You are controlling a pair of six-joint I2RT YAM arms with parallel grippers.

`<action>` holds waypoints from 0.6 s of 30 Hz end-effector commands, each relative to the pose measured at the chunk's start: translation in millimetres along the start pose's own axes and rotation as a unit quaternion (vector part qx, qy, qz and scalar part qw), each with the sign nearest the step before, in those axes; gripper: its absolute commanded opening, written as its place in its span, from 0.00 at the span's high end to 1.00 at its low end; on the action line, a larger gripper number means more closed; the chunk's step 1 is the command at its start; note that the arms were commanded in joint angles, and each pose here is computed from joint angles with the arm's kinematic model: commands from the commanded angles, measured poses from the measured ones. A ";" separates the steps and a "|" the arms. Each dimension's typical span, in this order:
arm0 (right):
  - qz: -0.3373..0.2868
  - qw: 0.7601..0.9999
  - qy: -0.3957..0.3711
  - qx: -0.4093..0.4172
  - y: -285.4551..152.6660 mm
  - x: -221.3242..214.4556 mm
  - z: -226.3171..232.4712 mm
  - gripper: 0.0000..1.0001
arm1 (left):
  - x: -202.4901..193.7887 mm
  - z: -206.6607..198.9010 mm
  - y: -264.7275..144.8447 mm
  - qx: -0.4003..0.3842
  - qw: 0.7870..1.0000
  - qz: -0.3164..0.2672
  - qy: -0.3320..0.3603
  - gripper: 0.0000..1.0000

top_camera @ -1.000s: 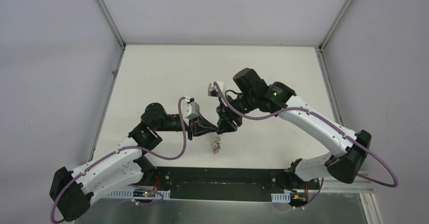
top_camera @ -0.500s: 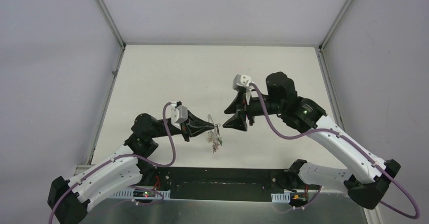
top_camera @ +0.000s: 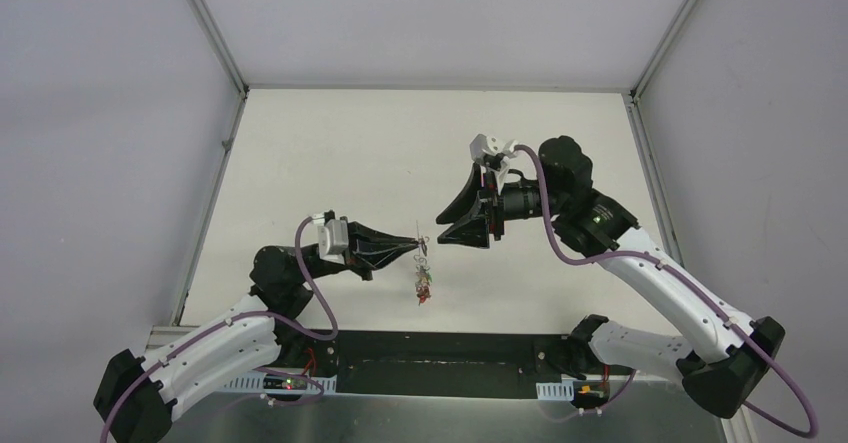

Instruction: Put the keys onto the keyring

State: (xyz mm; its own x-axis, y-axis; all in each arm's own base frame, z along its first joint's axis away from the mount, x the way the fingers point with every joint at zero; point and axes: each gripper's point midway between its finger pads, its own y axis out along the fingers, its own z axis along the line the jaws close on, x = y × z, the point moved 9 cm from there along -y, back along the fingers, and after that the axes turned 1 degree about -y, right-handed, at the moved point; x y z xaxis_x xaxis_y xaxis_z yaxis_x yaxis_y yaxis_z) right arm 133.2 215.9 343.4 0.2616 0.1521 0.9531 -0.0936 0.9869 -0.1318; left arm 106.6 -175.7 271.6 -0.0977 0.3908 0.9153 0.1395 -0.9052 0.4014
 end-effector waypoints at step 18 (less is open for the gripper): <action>-0.029 0.999 0.001 0.039 14.8 0.5 -8.7 0.61 | 21.5 -4.6 6.0 -0.010 0.997 -0.075 0.006 1.00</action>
State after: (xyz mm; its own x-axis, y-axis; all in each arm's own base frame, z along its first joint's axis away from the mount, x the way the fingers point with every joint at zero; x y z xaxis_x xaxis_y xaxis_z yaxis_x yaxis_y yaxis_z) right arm 136.5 226.5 334.5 0.3039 0.1335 0.9433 -0.1669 0.9823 -0.0852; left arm 106.1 -176.2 275.3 -0.0845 0.4492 0.8894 0.1377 -0.8788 0.4569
